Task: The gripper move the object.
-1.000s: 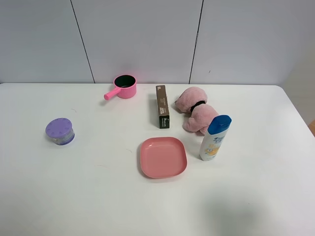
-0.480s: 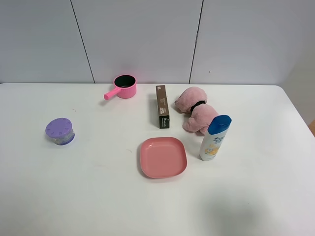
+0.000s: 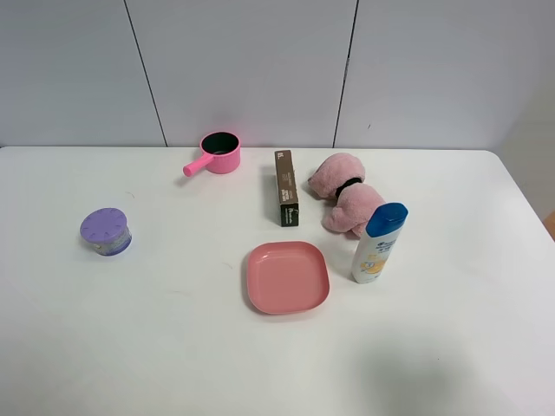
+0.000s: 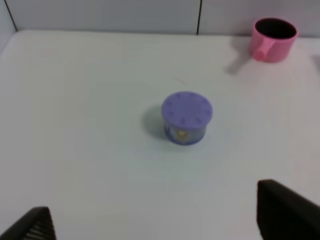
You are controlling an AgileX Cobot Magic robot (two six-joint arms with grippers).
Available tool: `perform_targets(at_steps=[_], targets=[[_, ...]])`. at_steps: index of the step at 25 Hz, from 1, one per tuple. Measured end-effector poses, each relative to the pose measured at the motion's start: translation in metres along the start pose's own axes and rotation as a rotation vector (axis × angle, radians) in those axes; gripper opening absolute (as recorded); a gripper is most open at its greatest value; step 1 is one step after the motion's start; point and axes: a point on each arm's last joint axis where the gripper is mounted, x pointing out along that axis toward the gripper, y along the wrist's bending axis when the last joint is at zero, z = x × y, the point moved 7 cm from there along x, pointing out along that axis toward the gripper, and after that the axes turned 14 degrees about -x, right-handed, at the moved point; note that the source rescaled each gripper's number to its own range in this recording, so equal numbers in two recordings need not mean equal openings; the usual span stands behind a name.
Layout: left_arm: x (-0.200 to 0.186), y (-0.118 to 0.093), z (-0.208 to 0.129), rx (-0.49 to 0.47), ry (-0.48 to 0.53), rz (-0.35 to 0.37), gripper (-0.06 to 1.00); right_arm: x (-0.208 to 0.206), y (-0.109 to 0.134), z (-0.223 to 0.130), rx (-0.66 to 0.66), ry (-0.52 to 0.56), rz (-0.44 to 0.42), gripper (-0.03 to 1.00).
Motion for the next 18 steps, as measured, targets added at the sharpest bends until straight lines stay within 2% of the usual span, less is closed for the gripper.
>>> perform_targets(at_steps=[4, 18], targets=[[0.0059, 0.0063, -0.0069, 0.018, 0.025, 0.037, 0.68, 0.0000, 0.0000, 0.0000, -0.001, 0.000, 0.000, 1.00], [0.0061, 0.0071, -0.0069, 0.020, 0.024, 0.042, 0.68, 0.0000, 0.0000, 0.0000, -0.001, 0.000, 0.000, 1.00]])
